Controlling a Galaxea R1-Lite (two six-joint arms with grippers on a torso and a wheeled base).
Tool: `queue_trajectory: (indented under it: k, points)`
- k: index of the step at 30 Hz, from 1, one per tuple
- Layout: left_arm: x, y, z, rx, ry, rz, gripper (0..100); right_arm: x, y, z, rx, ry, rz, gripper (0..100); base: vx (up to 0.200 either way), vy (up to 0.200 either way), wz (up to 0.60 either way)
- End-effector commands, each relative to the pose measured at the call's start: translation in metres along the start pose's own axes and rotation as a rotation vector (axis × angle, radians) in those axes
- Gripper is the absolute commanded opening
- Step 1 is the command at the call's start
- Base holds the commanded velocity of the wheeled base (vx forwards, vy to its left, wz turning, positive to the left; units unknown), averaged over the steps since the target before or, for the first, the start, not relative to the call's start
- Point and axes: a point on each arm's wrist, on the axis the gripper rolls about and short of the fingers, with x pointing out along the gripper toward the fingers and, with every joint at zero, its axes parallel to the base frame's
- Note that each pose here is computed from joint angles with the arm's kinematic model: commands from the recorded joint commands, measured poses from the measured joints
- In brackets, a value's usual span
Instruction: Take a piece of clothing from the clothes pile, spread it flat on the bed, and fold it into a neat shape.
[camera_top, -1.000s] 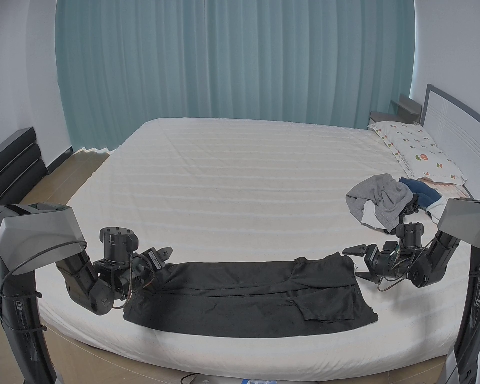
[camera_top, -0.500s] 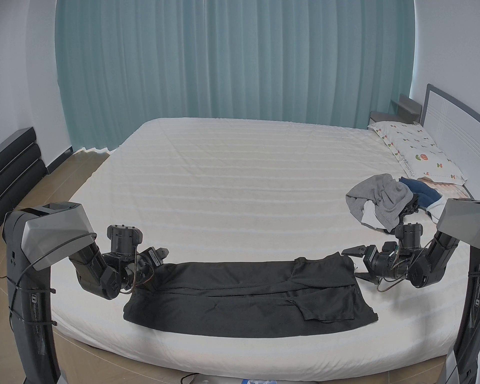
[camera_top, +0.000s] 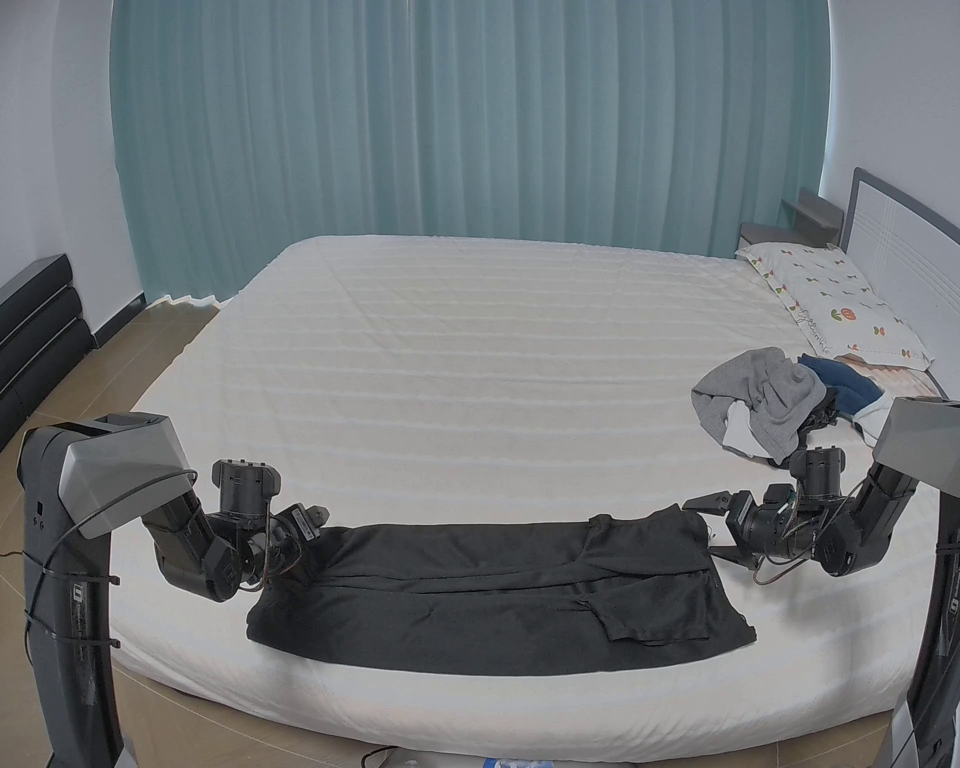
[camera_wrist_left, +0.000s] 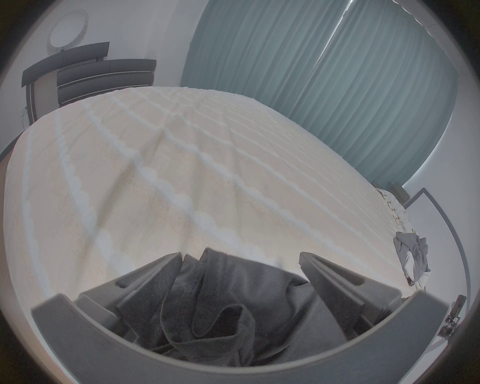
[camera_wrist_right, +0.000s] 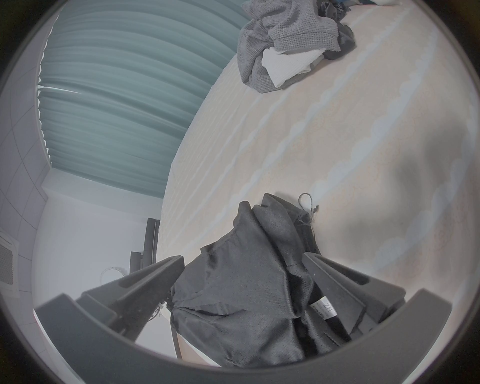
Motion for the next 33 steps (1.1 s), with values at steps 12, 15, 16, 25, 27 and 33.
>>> queue_trajectory:
  k: [12,15,16,25,27,33]
  points:
    - [0.006,0.009,0.013,-0.083,-0.051,0.017,0,0.015,0.001,0.005,-0.041,-0.091,-0.010,100,0.000,0.000,0.00]
    - [0.004,0.009,0.015,-0.114,-0.067,0.007,0,0.021,0.002,0.010,-0.046,-0.127,-0.028,100,0.000,0.000,0.00]
    - [0.004,0.010,0.016,-0.117,-0.068,0.009,0,0.024,0.001,0.009,-0.046,-0.128,-0.033,100,0.000,0.000,0.00]
    - [0.002,0.012,0.019,-0.130,-0.075,0.013,0,0.037,0.002,0.001,-0.058,-0.105,-0.036,100,0.000,0.000,0.00]
    - [0.001,0.012,0.019,-0.136,-0.076,0.012,0,0.038,0.003,0.002,-0.061,-0.117,-0.040,100,0.000,0.000,0.00]
    - [0.002,0.014,0.019,-0.143,-0.074,0.016,0,0.039,-0.002,0.002,-0.054,-0.129,-0.078,0,0.000,0.000,0.00]
